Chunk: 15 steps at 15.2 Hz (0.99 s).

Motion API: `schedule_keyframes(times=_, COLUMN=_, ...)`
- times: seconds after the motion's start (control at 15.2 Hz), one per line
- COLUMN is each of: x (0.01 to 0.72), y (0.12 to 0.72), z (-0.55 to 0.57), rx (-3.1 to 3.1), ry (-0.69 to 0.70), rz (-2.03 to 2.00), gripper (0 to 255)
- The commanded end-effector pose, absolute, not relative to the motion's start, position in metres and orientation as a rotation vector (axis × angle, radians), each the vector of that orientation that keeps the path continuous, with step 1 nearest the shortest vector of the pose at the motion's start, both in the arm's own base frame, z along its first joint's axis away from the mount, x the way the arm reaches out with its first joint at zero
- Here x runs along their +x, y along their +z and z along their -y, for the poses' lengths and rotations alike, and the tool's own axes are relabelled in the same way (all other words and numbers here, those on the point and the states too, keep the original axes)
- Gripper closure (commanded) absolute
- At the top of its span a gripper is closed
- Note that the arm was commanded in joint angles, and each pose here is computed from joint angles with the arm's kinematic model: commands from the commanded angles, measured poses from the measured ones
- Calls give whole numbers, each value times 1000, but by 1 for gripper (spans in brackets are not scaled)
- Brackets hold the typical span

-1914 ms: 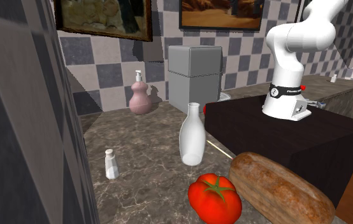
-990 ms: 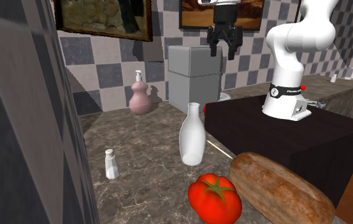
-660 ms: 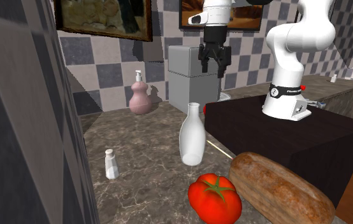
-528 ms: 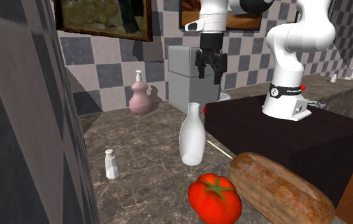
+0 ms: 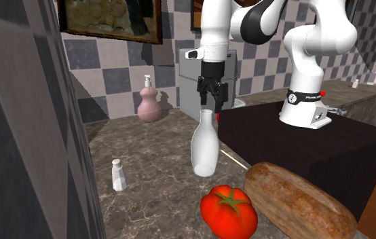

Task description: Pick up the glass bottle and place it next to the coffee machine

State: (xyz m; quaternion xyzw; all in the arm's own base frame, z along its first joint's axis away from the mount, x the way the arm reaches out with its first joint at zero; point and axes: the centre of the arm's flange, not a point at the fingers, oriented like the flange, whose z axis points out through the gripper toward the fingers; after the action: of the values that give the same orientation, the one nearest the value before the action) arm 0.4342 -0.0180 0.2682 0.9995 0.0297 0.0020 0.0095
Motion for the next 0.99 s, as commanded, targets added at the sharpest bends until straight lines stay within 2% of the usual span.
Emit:
schedule_keyframes(times=0.0, x=435, y=256, z=18, rx=3122, ry=9, rz=-92, gripper=0)
schedule_keyframes(times=0.26, x=435, y=232, z=18, rx=3122, ry=9, rz=-92, gripper=0)
schedule_keyframes(times=0.79, x=435, y=232, z=18, rx=3122, ry=9, rz=-92, gripper=0)
schedule_keyframes(times=0.86, x=435, y=232, z=18, rx=3122, ry=9, rz=-92, gripper=255)
schedule_keyframes(times=0.92, x=435, y=232, z=18, rx=3122, ry=9, rz=-92, gripper=255)
